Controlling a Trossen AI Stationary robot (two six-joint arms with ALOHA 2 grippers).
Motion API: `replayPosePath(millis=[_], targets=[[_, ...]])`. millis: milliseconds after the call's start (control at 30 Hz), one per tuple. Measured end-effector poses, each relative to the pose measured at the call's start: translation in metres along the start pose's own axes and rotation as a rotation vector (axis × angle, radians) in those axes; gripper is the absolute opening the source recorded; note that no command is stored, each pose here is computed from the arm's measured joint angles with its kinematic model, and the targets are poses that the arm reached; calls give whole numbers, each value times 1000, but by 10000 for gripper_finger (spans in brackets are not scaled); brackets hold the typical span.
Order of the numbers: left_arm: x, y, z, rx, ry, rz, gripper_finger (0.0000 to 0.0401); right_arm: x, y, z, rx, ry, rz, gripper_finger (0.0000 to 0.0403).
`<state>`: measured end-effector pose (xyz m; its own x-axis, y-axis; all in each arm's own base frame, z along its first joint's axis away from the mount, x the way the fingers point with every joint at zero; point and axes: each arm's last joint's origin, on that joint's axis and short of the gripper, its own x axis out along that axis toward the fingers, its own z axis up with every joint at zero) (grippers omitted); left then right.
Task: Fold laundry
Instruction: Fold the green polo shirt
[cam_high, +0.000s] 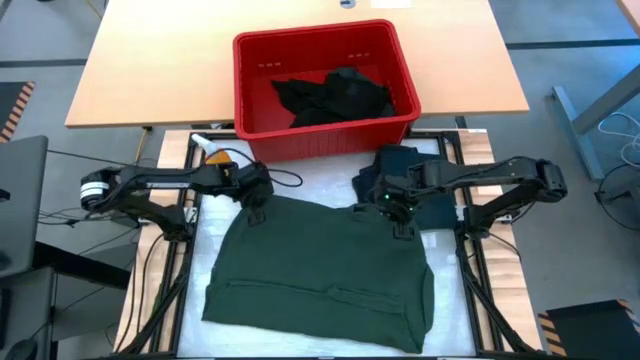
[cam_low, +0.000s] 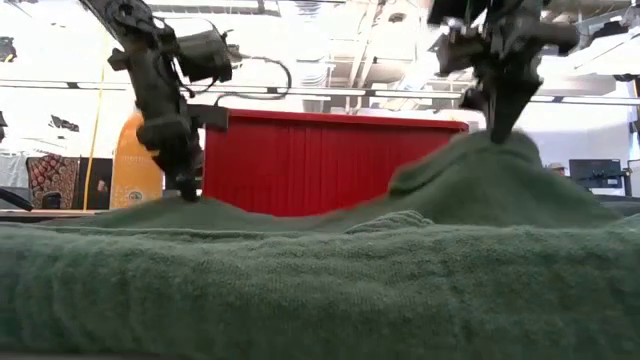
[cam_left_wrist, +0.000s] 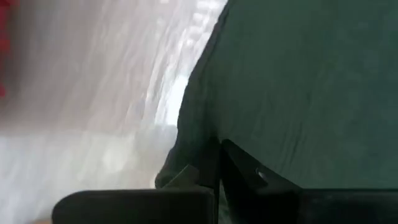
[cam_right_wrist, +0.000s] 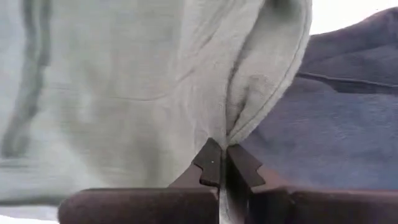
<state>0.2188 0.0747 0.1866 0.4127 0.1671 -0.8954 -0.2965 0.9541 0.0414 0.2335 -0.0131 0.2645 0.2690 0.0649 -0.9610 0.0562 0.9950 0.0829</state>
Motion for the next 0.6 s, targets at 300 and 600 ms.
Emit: replayPosePath(millis=[300, 600], targets=[[-52, -36, -12, 13, 25, -141, 0, -20, 65, -5, 136, 54, 113, 26], [-65, -96, -33, 11, 118, -297, 0, -23, 144, -25, 294, 25, 265, 26]])
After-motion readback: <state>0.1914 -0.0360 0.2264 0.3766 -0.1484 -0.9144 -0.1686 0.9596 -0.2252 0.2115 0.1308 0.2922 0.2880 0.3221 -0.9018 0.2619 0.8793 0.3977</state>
